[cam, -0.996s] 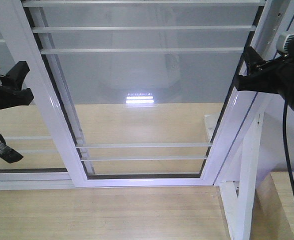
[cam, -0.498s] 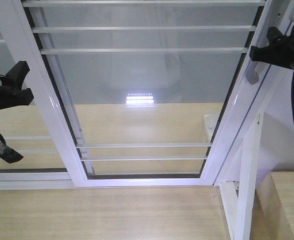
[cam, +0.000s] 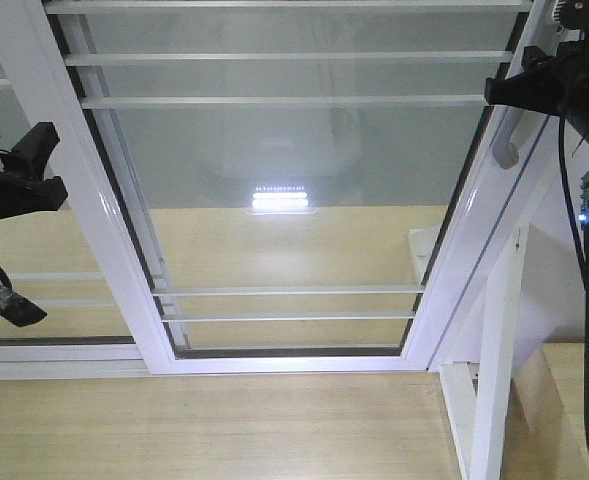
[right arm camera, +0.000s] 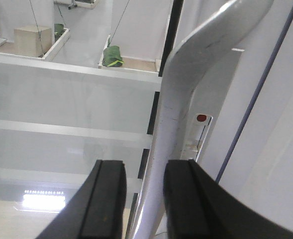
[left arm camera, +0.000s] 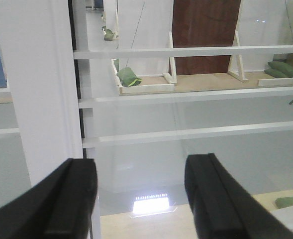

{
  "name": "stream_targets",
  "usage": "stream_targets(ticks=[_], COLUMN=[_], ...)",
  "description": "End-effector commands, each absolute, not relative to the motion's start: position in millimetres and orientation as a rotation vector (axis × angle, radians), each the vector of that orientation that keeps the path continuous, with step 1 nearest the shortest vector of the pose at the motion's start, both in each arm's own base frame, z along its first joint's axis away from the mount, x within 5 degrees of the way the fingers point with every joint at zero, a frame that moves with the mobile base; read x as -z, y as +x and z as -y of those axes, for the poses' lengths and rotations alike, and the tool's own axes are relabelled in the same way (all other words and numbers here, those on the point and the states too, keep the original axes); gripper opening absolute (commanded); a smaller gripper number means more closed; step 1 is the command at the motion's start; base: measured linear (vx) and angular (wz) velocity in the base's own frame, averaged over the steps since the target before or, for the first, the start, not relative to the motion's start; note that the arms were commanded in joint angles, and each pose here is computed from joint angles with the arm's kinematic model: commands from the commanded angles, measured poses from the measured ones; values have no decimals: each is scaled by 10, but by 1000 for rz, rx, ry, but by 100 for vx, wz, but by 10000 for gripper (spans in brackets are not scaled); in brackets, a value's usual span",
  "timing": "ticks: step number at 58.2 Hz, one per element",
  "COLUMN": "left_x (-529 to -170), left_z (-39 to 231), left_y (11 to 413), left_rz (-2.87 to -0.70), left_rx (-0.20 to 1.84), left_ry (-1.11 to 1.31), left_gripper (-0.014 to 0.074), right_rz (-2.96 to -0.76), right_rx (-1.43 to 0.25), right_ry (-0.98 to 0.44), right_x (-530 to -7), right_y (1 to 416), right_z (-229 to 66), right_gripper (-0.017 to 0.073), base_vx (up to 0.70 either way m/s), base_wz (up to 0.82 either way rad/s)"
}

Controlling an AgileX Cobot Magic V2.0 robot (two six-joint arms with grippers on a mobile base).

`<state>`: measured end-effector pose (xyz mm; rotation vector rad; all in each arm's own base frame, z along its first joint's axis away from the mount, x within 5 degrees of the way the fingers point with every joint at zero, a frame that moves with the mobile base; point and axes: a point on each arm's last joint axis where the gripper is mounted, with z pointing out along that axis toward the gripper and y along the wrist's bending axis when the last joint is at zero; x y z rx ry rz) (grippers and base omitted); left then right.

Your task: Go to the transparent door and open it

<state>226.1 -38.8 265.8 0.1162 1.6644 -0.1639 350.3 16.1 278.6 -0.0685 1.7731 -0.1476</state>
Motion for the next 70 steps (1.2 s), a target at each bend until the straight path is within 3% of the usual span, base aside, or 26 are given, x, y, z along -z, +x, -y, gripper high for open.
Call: stream_targets(ticks=[1,12,44,70], left_x=[-2877,-2877,-2874,-2855], left_z=[401,401,401,401], left_y=[2276,2276,2277,2278], left_rz=[-1532,-1532,-1535,-1555], left_rx=[185,185,183,182], left_ry=[99,99,101,102], left_gripper=[512,512,512,512], right_rz=[-1612,-1596,-1611,-1601], right_rx=[195,197,229,132], right_ry=[-45,-34,80,43], right_x=[-3098,-3101,-2820,-2808], right_y=[3501,3510,3755,3779], right_z=[-114,-107,155,77], right_gripper=[307,350,351,351], base_vx=[0,0,0,0], base_wz=[0,0,0,0])
